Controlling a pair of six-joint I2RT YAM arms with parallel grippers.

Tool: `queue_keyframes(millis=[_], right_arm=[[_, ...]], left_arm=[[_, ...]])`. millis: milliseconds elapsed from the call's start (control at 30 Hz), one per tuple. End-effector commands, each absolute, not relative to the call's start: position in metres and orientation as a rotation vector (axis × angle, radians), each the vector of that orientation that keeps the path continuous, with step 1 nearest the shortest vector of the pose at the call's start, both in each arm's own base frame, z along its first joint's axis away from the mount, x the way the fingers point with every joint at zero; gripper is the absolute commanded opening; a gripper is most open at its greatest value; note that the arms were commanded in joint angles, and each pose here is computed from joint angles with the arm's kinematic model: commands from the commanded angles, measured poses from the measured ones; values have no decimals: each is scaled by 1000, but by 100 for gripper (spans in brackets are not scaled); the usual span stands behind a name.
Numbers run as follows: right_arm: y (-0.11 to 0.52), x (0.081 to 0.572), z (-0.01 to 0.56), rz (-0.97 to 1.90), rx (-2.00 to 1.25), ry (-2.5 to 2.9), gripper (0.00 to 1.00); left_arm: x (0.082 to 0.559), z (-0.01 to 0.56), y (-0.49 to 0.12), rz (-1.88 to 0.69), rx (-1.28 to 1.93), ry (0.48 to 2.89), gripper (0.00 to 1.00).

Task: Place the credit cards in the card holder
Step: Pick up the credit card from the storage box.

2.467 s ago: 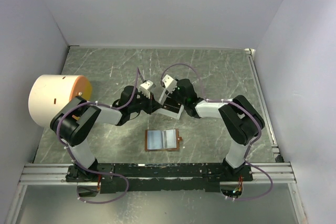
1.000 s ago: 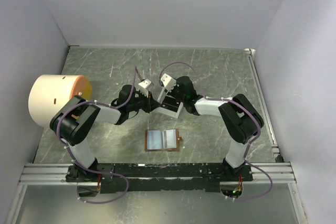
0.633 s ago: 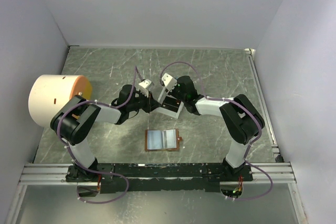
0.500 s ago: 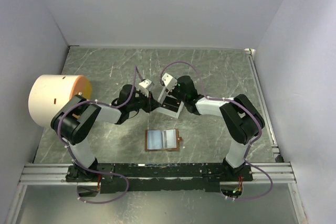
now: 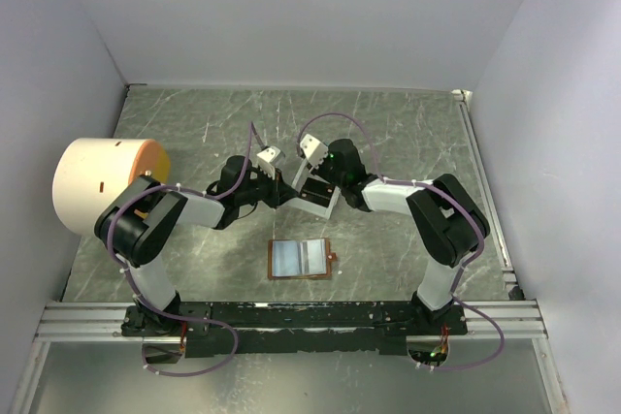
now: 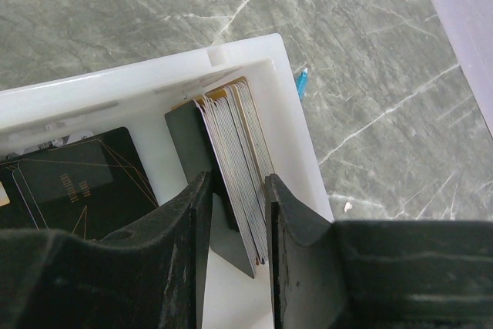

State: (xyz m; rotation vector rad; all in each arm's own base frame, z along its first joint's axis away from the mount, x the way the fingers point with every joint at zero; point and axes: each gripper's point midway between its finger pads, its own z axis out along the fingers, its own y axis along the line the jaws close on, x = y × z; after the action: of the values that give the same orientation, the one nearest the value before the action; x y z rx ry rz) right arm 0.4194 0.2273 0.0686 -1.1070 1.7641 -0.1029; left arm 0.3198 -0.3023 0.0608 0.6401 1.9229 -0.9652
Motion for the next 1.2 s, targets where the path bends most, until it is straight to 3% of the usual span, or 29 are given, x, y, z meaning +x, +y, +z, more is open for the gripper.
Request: queue_keyframes(millis=[0, 967, 1167], right_arm=[[214, 446, 108, -175, -987, 1711, 13], [211, 447, 124, -137, -941, 1693, 10], [215, 443, 118, -103, -983, 1701, 0]], left_arm=[[314, 73, -314, -1035, 714, 1863, 7], [315, 67, -314, -1037, 701, 1890, 7], [316, 66, -314, -1038, 694, 1891, 7]])
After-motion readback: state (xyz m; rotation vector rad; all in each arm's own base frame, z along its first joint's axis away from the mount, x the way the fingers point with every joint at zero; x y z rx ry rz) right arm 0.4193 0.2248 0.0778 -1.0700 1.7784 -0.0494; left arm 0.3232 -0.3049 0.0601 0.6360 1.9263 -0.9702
